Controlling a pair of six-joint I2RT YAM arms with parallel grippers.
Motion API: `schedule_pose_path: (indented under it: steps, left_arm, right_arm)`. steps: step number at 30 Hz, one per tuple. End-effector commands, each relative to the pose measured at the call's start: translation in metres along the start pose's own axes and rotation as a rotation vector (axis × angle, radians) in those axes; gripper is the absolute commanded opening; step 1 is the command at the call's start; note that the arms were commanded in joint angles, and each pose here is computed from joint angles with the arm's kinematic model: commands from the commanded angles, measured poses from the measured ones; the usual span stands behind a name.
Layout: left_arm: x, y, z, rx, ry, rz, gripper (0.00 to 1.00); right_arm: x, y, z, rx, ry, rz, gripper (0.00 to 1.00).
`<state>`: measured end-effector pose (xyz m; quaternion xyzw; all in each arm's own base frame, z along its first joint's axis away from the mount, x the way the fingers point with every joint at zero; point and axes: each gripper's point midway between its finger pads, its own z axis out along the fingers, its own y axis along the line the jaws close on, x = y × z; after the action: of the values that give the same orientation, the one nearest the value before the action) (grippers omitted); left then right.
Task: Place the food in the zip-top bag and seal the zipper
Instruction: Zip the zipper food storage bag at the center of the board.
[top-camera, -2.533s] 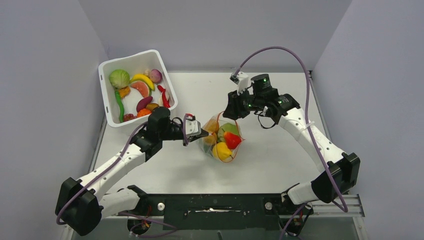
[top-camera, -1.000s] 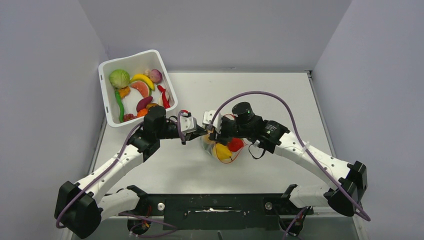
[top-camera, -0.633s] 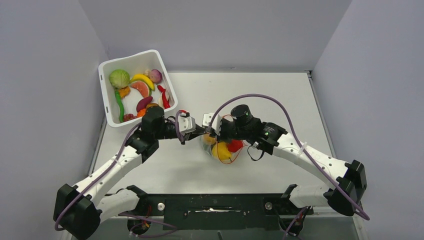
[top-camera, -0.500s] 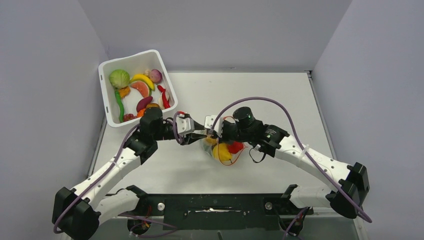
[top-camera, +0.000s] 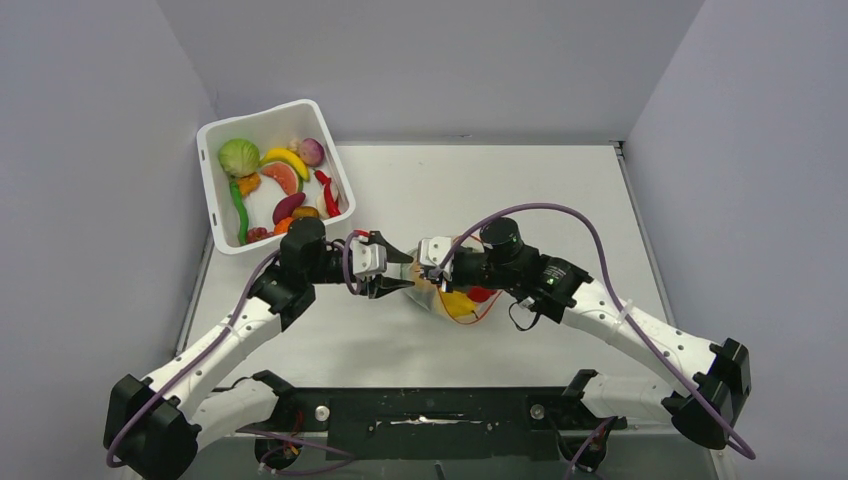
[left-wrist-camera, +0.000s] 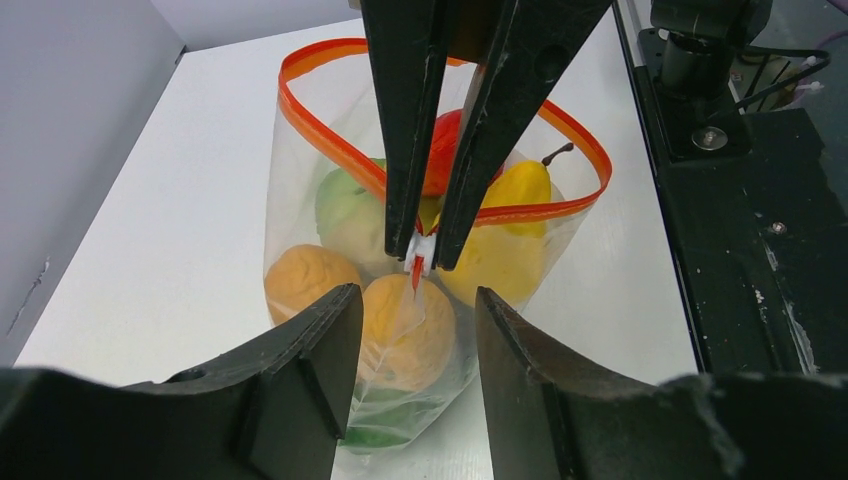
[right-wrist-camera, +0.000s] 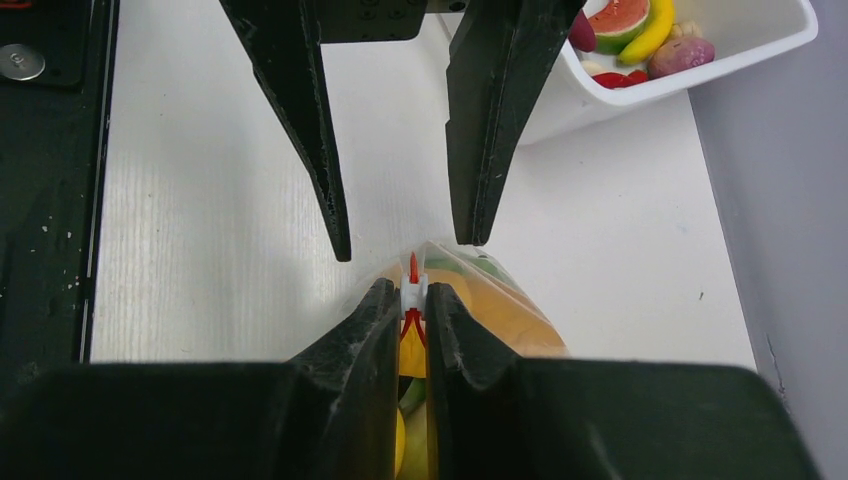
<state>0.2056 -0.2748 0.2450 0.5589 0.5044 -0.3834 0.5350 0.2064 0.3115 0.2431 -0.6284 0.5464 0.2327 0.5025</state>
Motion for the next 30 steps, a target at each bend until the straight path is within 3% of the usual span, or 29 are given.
schedule_pose_path:
  steps: [1, 11, 17, 23, 30]
  left_arm:
    - [-0.015, -0.002, 0.001, 0.031, -0.055, 0.074, 0.43]
    - [-0.014, -0.003, 0.001, 0.025, -0.068, 0.079, 0.35]
    - [-0.012, -0.005, 0.002, 0.034, -0.074, 0.092, 0.24]
    - [-0.018, -0.003, 0.001, 0.03, -0.083, 0.117, 0.0]
    - [-0.02, -0.006, -0.005, 0.011, -0.078, 0.118, 0.0]
  right_arm:
    - [-0.036, -0.006, -0.007, 0.016, -0.137, -0.06, 0.0]
    - [-0.046, -0.004, -0.006, 0.002, -0.187, -0.042, 0.0]
    - [-0.053, -0.007, -0.008, 0.022, -0.225, -0.027, 0.0]
    - [-0.053, -0.005, -0.008, 0.003, -0.21, -0.025, 0.0]
    - [-0.038, -0.011, -0.01, 0.039, -0.137, -0.016, 0.0]
